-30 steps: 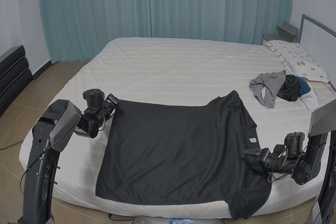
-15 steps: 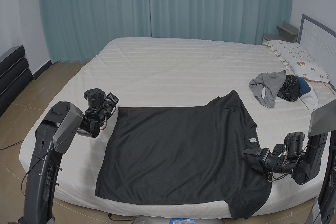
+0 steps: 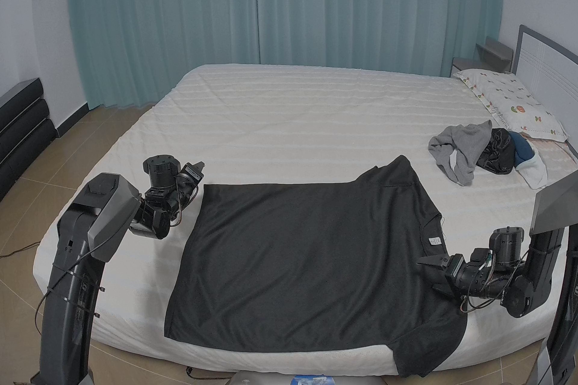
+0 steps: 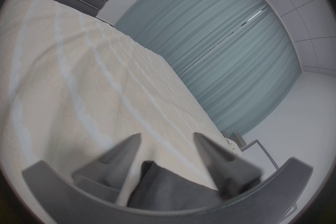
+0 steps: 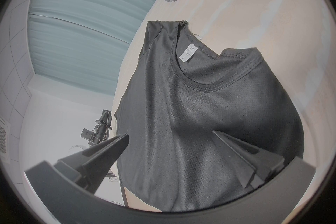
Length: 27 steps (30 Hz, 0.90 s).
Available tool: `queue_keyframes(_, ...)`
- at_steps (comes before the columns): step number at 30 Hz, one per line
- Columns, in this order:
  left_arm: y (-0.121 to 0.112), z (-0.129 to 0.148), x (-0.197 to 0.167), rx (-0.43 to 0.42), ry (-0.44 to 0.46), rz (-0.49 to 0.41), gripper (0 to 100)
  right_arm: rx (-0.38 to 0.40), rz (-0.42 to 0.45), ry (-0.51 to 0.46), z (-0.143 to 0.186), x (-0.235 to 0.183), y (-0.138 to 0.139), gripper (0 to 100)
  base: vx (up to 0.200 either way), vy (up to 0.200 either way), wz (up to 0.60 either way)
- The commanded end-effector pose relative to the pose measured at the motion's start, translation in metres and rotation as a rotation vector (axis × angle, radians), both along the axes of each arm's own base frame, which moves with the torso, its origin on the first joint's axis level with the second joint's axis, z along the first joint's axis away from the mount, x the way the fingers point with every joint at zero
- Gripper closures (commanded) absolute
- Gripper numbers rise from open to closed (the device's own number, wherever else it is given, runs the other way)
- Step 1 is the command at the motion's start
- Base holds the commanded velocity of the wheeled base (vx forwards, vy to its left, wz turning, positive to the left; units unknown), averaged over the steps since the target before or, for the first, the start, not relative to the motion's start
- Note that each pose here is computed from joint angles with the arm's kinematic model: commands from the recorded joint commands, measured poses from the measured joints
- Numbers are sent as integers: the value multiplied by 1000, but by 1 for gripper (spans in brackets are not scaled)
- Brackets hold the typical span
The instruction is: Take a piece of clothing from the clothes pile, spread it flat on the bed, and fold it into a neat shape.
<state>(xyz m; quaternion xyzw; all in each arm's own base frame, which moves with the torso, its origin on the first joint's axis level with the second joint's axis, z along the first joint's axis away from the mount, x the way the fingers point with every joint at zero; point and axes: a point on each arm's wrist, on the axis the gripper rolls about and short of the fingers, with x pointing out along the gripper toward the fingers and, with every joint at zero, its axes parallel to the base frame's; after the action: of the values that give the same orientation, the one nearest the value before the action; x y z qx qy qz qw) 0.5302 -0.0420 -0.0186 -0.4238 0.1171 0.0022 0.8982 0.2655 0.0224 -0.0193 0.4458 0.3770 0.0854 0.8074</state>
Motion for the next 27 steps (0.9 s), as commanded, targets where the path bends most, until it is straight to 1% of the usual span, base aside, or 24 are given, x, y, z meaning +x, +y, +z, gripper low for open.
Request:
queue_keyframes(1,4,24,-16,-2,-8,7,0,1,6,-11,4,-1,1,0,0,0,0)
queue_keyframes(2,4,24,-16,-2,-8,7,0,1,6,-11,4,-1,1,0,0,0,0)
queue_keyframes(4,16,38,-33,-7,-26,22,0,-2,1,-25,8,-1,1,0,0,0,0)
queue_keyframes(6,16,38,-33,-7,-26,22,0,-2,1,-25,8,-1,1,0,0,0,0)
queue_keyframes(9,13,65,-67,-39,0,40,0,-23,-33,-75,20,-6,-3,0,0,0,0)
queue_keyframes(11,8,83,-87,-82,10,34,0,-31,-46,-95,24,-7,-5,0,0,0,0)
queue_keyframes(13,3,88,-103,-101,34,25,0,-37,-49,-115,28,-7,-7,0,0,0,0)
queue_keyframes(14,2,92,-120,-101,61,19,0,-44,-57,-131,32,-8,-10,0,0,0,0)
queue_keyframes(16,4,93,-139,-102,98,14,0,-55,-65,-148,37,-9,-13,0,0,0,0)
queue_keyframes(19,4,94,-170,-99,152,4,0,-91,-64,-164,41,-14,-19,0,-200,0,0)
queue_keyframes(23,0,88,-195,-89,212,-10,0,-130,-63,-169,40,-17,-20,0,-200,0,0)
queue_keyframes(24,0,85,-205,-87,242,-10,0,-158,-84,-173,39,-16,-21,0,-200,0,0)
queue_keyframes(27,0,80,-225,-83,289,-16,0,-219,-113,-179,38,-15,-23,0,-200,0,0)
